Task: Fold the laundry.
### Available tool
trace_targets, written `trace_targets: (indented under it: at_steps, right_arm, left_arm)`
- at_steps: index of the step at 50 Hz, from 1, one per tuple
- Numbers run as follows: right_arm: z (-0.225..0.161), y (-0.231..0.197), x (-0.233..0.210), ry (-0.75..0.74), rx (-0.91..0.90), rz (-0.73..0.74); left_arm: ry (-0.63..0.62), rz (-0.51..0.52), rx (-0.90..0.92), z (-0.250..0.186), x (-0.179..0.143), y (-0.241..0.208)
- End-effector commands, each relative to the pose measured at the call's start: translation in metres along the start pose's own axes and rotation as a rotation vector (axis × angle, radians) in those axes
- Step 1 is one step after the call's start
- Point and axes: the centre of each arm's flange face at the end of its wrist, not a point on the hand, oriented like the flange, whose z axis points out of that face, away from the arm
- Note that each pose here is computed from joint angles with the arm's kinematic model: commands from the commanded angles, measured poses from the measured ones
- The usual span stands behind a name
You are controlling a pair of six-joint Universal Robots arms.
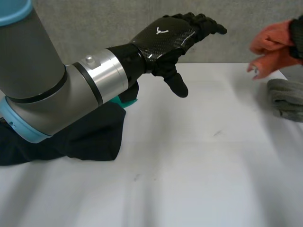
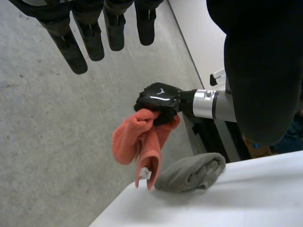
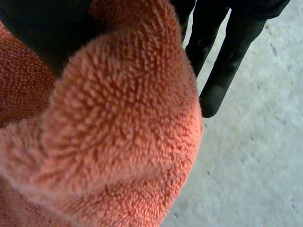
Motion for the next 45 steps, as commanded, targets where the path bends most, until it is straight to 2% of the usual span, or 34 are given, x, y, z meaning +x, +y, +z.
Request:
trace_targets:
  at_steps: [1, 5, 9, 15, 19, 23, 30, 34, 35, 39, 40, 43, 45]
  right_arm:
    - [-0.019, 0.111, 0.031, 0.008, -0.14, -0.024]
    - [-0.044, 0.16, 0.028, -0.041, -0.228, -0.034]
    - [-0.061, 0.177, 0.033, -0.081, -0.274, -0.106]
    - [-0.074, 0.182, 0.06, -0.082, -0.31, -0.227]
    - [-0.076, 0.177, 0.069, -0.065, -0.316, -0.212]
    - [-0.077, 0.164, 0.077, -0.035, -0.33, -0.12]
    - [-0.081, 0.095, 0.14, 0.076, -0.366, 0.054]
    - [-0.095, 0.077, 0.173, 0.147, -0.474, 0.084]
    - [-0.101, 0.078, 0.189, 0.205, -0.54, 0.089]
    - [-0.113, 0.069, 0.243, 0.405, -0.7, -0.025]
    - [-0.111, 0.061, 0.255, 0.443, -0.739, -0.12]
    - [-0.101, 0.05, 0.27, 0.496, -0.704, -0.239]
    - [-0.078, 0.034, 0.262, 0.496, -0.574, -0.293]
  left_arm:
    - [0.007, -0.021, -0.037, -0.001, 0.003, 0.014]
    - [0.004, -0.036, -0.059, 0.001, 0.002, 0.024]
    - [0.003, -0.042, -0.068, 0.001, 0.002, 0.028]
    - [0.004, -0.039, -0.066, 0.001, 0.002, 0.027]
    - [0.004, -0.039, -0.064, 0.001, 0.002, 0.026]
    - [0.01, -0.039, -0.062, 0.001, 0.005, 0.025]
    - [0.059, -0.045, -0.06, 0.002, 0.027, 0.021]
    - [0.074, -0.05, -0.063, 0.002, 0.034, 0.022]
    - [0.076, -0.053, -0.068, 0.001, 0.035, 0.023]
    - [0.077, -0.045, -0.055, -0.001, 0.038, 0.017]
    - [0.069, -0.038, -0.041, -0.001, 0.037, 0.012]
    - [0.02, -0.021, -0.014, -0.002, 0.03, 0.002]
    - [-0.068, 0.014, 0.043, -0.002, 0.021, -0.018]
